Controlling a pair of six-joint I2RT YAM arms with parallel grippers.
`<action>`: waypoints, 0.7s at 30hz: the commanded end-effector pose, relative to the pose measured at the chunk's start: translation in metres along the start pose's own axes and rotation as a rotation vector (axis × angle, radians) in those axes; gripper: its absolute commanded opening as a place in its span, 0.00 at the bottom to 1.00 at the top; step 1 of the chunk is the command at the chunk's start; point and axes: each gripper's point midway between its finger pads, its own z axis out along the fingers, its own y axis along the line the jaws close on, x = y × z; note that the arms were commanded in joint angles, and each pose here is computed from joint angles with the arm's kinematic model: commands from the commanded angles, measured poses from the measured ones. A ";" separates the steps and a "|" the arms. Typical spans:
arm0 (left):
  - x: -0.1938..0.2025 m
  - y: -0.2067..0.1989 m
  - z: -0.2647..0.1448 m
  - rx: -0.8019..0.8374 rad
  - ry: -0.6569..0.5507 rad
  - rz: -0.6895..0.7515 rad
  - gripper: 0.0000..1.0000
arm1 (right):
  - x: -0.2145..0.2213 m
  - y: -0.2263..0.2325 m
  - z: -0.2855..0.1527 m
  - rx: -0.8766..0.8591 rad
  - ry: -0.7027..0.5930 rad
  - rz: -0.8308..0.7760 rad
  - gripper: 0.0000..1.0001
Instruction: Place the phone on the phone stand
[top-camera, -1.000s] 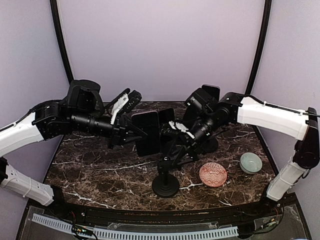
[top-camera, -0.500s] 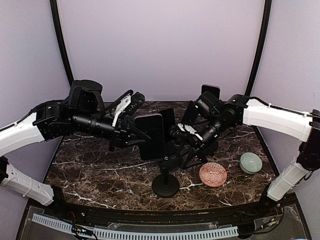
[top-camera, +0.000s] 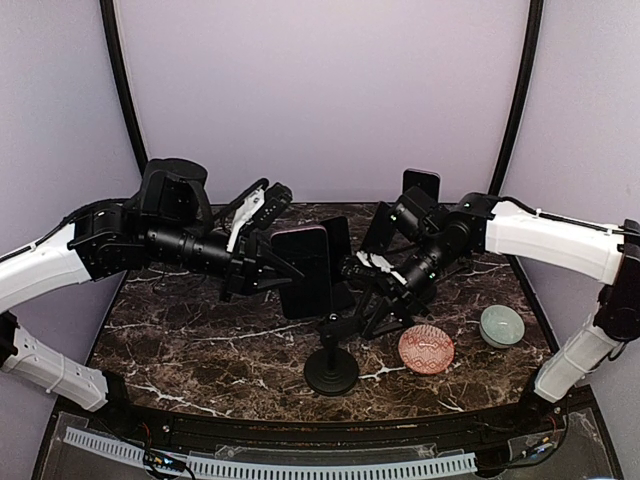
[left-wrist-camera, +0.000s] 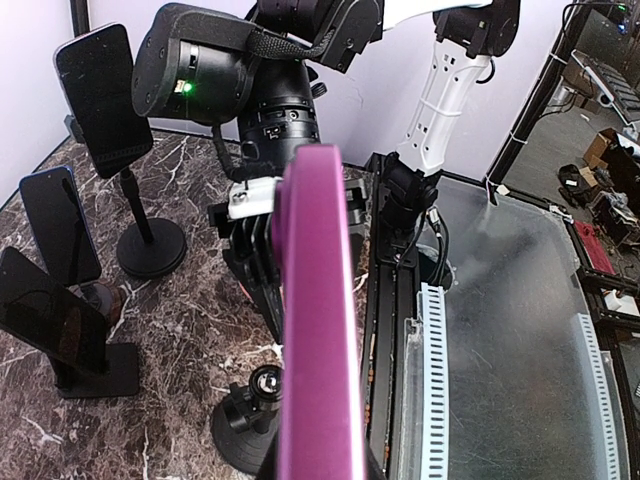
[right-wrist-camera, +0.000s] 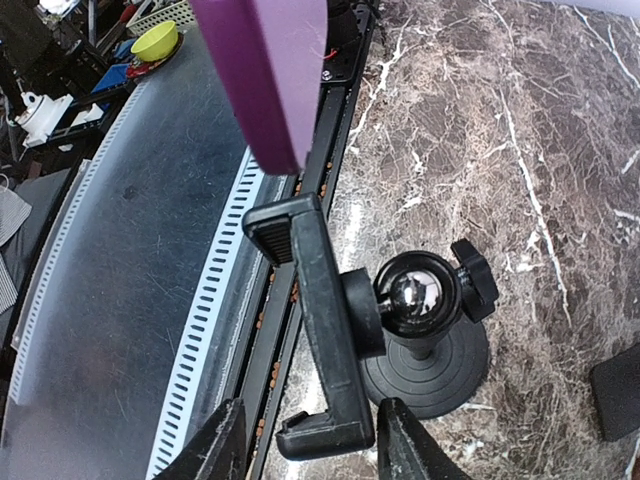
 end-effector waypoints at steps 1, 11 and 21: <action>-0.035 -0.009 -0.018 0.003 -0.118 0.053 0.00 | -0.004 0.000 0.000 0.003 -0.030 -0.020 0.43; -0.036 -0.009 -0.018 0.004 -0.121 0.047 0.00 | -0.005 -0.003 0.003 -0.008 -0.036 -0.020 0.28; -0.056 -0.023 -0.021 0.072 -0.187 0.047 0.00 | -0.004 0.001 0.001 -0.006 -0.034 -0.023 0.01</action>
